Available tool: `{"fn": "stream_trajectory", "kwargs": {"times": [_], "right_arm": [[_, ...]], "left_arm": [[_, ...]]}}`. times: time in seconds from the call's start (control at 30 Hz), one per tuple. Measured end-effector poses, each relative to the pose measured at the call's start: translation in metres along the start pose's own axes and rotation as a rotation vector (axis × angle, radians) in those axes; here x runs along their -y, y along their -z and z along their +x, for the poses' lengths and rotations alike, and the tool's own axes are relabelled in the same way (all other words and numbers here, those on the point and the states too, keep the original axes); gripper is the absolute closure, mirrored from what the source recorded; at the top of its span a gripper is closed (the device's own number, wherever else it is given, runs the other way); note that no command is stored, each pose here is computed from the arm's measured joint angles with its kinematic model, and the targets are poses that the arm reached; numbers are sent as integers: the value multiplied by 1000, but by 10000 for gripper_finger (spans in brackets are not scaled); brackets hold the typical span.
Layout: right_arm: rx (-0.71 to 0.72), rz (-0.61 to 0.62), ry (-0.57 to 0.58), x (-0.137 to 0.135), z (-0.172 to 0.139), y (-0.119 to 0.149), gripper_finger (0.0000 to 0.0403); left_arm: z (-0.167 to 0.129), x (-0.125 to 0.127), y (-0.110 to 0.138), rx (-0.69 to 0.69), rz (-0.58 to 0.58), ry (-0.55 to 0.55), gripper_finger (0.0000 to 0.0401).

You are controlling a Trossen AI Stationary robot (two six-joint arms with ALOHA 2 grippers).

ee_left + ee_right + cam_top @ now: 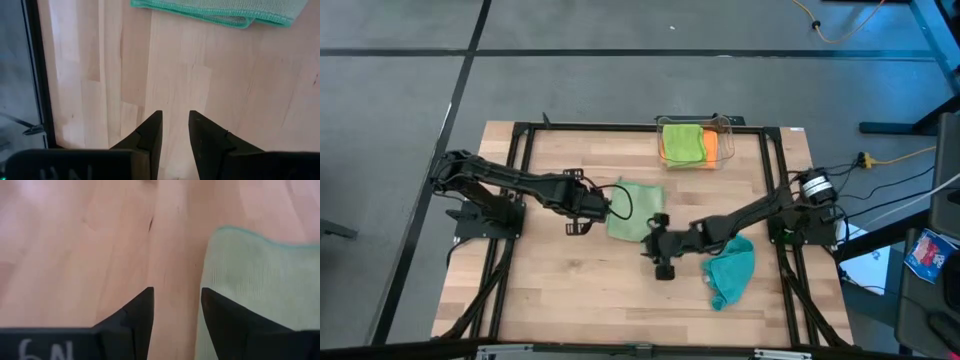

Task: Fold microfiber towels
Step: Stack the green microfiber towel on top of the light green microfiber towel in the transparent bin

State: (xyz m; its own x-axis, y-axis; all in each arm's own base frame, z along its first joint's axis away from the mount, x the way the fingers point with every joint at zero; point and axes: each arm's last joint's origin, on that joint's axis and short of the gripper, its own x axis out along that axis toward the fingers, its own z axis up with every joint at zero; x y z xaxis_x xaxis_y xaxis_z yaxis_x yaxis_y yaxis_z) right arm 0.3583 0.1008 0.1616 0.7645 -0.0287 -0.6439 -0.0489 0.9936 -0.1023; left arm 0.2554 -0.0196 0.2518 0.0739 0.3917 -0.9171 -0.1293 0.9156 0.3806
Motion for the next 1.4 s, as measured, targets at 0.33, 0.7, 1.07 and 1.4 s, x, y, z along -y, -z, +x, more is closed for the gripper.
{"fn": "stream_trajectory", "kwargs": {"times": [0.33, 0.7, 1.07, 1.4], "right_arm": [[-307, -224, 294, -26, 59, -22, 236], [-283, -147, 289, -35, 76, -47, 236], [-275, -67, 208, -33, 63, -76, 163], [-253, 56, 255, -28, 64, -77, 150]], "left_arm": [[-1, 1, 1, -1, 4, 1, 314], [-1, 0, 5, -47, 26, -11, 314], [-1, 1, 7, -60, 36, -15, 314], [-3, -3, 19, -177, 61, -46, 314]]}}
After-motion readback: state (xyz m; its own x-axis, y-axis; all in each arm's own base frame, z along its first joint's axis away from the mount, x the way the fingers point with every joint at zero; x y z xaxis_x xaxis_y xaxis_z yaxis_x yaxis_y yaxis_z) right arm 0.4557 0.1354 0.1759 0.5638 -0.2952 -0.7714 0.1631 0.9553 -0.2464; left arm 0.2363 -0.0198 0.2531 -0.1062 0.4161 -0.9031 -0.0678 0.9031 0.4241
